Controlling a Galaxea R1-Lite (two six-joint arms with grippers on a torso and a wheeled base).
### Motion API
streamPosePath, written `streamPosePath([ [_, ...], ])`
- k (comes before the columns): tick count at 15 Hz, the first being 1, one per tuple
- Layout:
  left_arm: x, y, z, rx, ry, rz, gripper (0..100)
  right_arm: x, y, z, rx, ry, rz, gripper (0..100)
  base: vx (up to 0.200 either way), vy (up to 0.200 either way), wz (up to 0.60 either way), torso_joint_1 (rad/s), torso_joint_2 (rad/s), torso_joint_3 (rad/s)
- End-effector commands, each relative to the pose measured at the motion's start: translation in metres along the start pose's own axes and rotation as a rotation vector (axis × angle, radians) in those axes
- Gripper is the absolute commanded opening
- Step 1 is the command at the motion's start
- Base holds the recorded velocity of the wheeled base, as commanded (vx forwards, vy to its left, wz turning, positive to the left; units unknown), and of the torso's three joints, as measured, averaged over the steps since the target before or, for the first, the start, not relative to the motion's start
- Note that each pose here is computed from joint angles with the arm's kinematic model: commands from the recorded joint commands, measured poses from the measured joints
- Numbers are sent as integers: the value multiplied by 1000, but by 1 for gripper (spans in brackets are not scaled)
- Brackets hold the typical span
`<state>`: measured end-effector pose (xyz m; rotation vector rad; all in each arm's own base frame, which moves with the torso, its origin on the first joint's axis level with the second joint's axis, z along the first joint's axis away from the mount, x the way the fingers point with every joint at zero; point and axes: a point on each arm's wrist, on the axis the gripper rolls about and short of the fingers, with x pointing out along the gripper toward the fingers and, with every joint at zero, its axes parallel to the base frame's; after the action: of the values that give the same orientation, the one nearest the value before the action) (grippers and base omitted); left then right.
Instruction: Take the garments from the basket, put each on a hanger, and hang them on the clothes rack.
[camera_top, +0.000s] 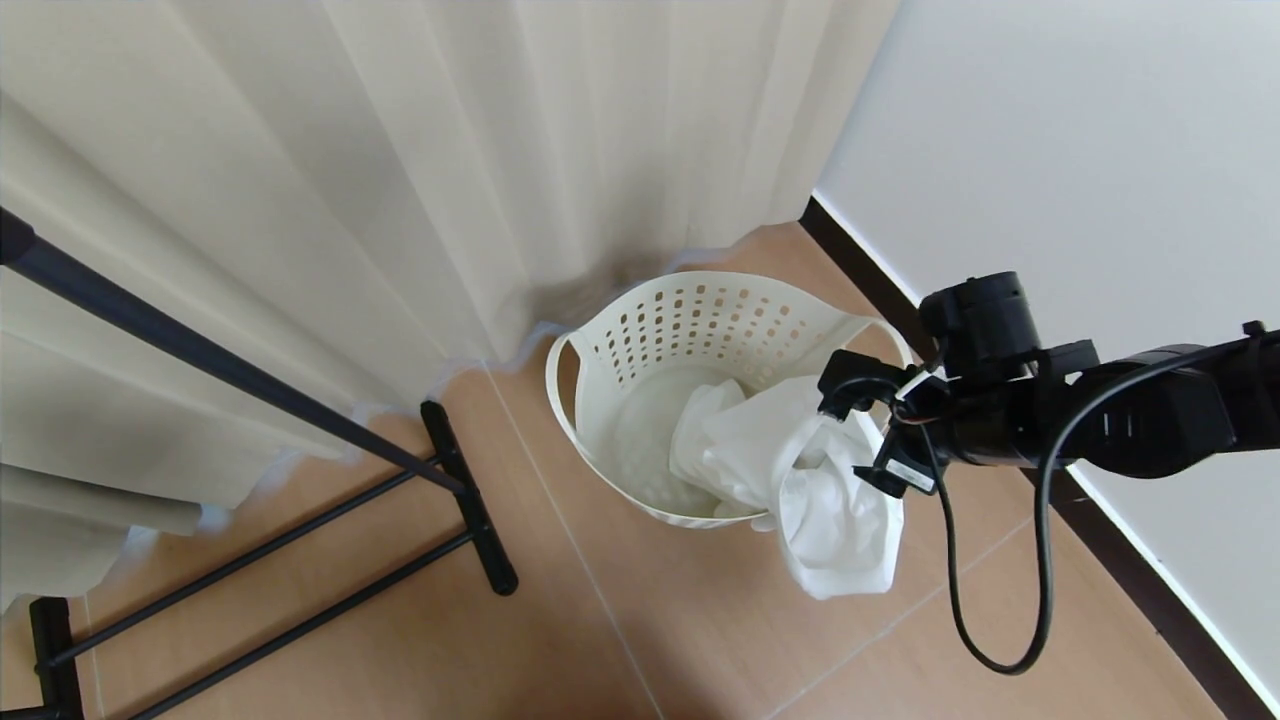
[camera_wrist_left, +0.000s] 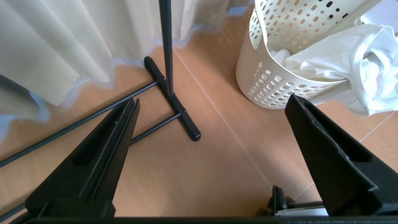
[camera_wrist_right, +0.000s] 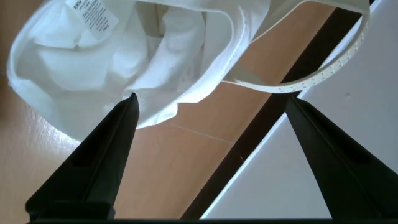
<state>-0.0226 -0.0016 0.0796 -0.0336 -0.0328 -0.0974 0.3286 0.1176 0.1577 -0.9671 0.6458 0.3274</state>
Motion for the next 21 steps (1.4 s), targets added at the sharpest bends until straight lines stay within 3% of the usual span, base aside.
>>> streamPosePath([
  [1,0,0,0,0,-1,0,100,24,3,7,-5,17,12,100,0,0,0,0,0,0],
  [10,0,0,0,0,-1,0,100,59,-21,22,44,29,-76,100,0,0,0,0,0,0],
  [11,0,0,0,0,-1,0,100,61,-21,23,46,26,-77,0,0,0,0,0,0,0],
  [17,0,0,0,0,-1,0,100,56,-20,24,104,-13,-98,0,0,0,0,0,0,0],
  [19,0,0,0,0,-1,0,100,35,-17,28,155,-45,-96,0,0,0,0,0,0,0],
  [21,0,0,0,0,-1,-1,100,-5,-5,33,269,-106,-77,0,0,0,0,0,0,0],
])
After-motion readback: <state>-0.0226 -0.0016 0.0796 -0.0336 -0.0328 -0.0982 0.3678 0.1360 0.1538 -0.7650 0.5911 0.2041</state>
